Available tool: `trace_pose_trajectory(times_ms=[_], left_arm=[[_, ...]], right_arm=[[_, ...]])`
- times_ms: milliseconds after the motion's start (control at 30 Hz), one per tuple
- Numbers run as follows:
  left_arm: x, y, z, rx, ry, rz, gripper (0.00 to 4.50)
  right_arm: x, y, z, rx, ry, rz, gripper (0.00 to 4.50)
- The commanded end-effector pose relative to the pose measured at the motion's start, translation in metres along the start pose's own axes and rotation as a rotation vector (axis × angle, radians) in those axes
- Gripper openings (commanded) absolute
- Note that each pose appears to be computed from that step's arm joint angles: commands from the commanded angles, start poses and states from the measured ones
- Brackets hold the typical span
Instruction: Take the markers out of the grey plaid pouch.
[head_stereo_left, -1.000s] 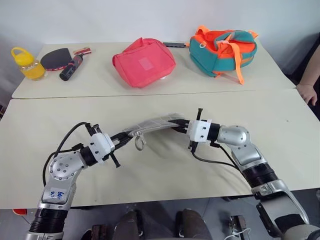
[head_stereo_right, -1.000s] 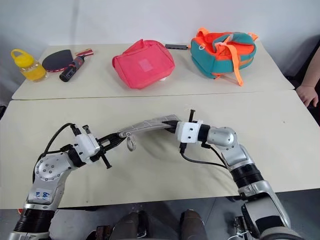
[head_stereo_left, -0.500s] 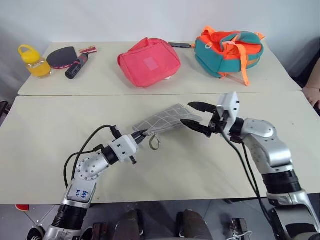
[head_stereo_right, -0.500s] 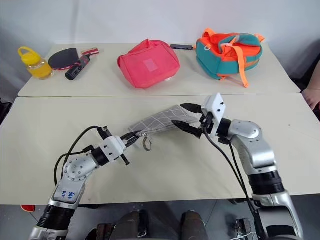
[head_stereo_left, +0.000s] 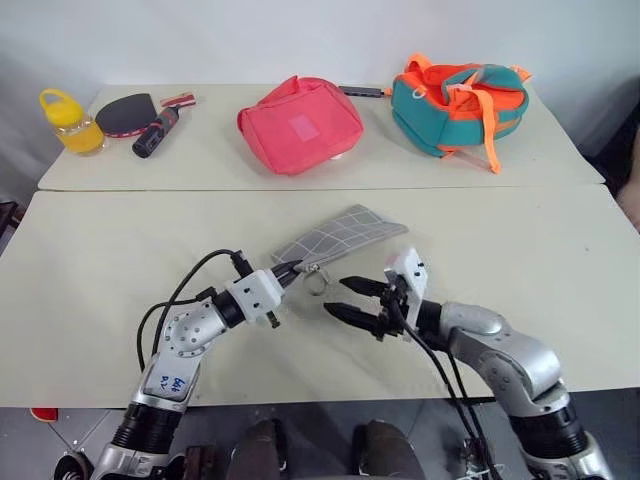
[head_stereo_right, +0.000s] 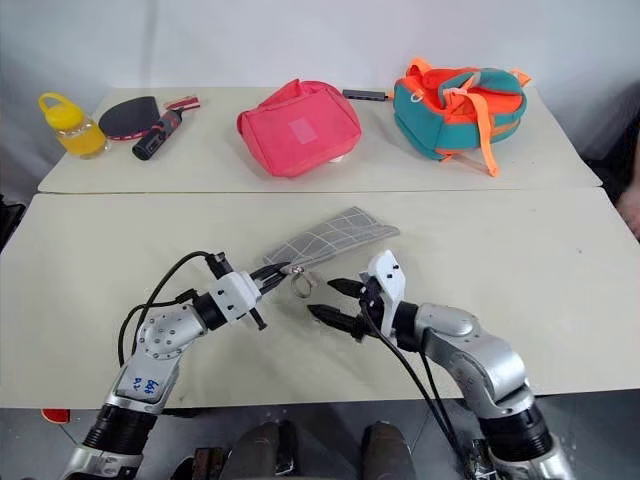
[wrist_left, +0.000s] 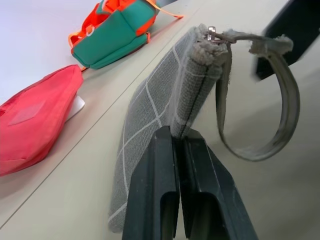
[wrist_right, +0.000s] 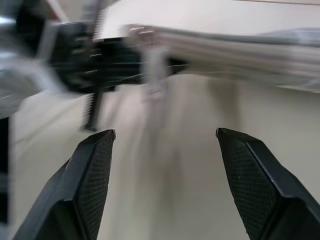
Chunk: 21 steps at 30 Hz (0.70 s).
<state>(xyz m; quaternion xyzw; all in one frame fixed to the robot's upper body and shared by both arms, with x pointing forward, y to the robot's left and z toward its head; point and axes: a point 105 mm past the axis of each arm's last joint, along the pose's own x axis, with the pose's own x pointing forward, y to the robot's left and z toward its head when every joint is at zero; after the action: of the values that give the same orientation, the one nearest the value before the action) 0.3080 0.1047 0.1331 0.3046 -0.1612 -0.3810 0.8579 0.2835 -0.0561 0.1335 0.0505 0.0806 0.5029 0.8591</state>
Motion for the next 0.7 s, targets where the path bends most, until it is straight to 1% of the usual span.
trace_pose_trajectory(times_ms=[33, 100, 167, 200, 233, 300, 333, 467, 567, 700], left_arm=[[0.0, 0.0, 0.009, 0.013, -0.034, 0.0, 0.0], [0.0, 0.0, 0.01, 0.014, -0.035, 0.0, 0.0], [0.0, 0.001, 0.01, 0.014, -0.035, 0.004, 0.0], [-0.001, 0.001, 0.011, 0.015, -0.034, 0.007, 0.0], [-0.001, 0.002, 0.011, 0.015, -0.033, 0.01, 0.0], [-0.002, 0.002, 0.011, 0.018, -0.032, 0.014, 0.0], [-0.003, 0.003, 0.011, 0.019, -0.03, 0.017, 0.0], [-0.006, 0.007, 0.009, 0.015, -0.025, 0.034, 0.0], [-0.008, 0.01, 0.009, 0.004, -0.031, 0.043, 0.0], [-0.014, 0.01, 0.014, -0.014, -0.068, -0.009, 0.0]], right_arm=[[0.01, 0.005, 0.006, -0.035, -0.02, 0.009, 3.36], [0.016, 0.004, 0.008, -0.013, -0.046, -0.004, 3.36], [0.02, 0.01, 0.009, 0.01, -0.053, 0.032, 2.96], [0.021, 0.011, 0.009, 0.01, -0.055, 0.039, 2.61], [0.023, 0.01, 0.01, 0.014, -0.062, 0.036, 2.4], [0.023, 0.008, 0.012, 0.012, -0.07, 0.027, 1.75], [0.022, 0.005, 0.012, 0.01, -0.073, 0.021, 1.53], [0.015, -0.007, 0.015, -0.003, -0.076, -0.009, 0.06], [0.004, -0.021, 0.016, -0.054, -0.05, -0.035, 0.02], [-0.018, -0.047, 0.014, -0.169, 0.031, -0.075, 0.02]])
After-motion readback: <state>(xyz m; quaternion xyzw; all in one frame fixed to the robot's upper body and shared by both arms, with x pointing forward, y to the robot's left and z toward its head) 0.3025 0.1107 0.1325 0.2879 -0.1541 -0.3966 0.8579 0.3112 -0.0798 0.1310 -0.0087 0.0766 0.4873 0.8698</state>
